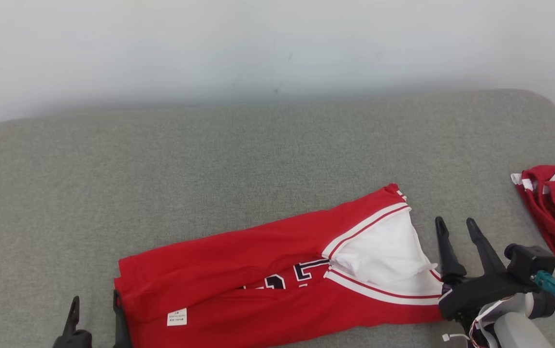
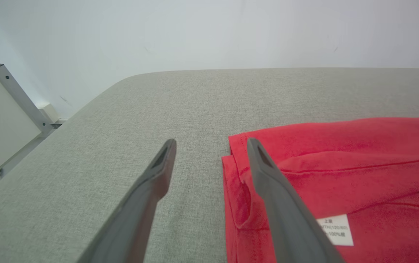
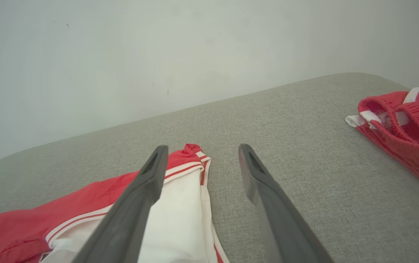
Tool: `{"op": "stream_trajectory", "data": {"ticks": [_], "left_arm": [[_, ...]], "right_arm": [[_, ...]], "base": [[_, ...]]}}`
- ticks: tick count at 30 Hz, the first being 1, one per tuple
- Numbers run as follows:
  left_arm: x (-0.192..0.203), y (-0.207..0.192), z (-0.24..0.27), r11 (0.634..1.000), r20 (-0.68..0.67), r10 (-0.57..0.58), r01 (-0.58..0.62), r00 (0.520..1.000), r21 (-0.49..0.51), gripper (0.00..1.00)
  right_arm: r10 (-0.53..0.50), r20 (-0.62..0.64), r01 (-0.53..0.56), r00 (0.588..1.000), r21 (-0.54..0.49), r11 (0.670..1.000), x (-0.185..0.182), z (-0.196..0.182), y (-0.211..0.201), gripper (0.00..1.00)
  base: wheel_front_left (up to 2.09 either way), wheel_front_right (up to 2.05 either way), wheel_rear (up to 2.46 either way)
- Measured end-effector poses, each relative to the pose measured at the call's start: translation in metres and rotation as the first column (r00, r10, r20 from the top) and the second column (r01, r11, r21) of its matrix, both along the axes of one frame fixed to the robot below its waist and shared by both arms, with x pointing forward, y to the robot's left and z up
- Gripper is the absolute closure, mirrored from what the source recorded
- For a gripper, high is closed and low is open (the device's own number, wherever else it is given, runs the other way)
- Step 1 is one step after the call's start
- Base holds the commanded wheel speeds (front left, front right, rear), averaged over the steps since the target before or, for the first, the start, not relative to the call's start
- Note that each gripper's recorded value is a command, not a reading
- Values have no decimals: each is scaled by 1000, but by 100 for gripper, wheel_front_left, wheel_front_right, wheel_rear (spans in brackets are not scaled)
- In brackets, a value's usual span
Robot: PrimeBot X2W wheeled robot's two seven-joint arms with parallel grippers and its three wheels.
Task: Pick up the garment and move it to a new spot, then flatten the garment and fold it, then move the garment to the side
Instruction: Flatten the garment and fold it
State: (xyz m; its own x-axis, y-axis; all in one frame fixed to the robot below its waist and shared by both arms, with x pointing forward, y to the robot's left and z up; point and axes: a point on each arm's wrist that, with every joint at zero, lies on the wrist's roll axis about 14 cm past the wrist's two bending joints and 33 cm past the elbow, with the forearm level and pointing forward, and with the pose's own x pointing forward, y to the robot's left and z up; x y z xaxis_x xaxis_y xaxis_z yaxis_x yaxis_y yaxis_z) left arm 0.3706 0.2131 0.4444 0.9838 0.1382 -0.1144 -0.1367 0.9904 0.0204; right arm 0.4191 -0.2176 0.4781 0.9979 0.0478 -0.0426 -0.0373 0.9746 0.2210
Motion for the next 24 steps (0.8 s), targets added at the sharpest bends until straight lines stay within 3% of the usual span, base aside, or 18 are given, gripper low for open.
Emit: {"op": "stream_trajectory", "data": {"ticks": [13,24], "left_arm": [[-22,0,1,1000,-2,0,0,1000,24,0],[-14,2,-7,1000,-25,24,-24,999,13,0]], "right_arm": [[32,-116,-38,993,-50,998,-15,-35,14,0],[67,-244,-90,968,-81,993,10,-70,26,0]], "base": [[0,0,0],[0,0,0]]}}
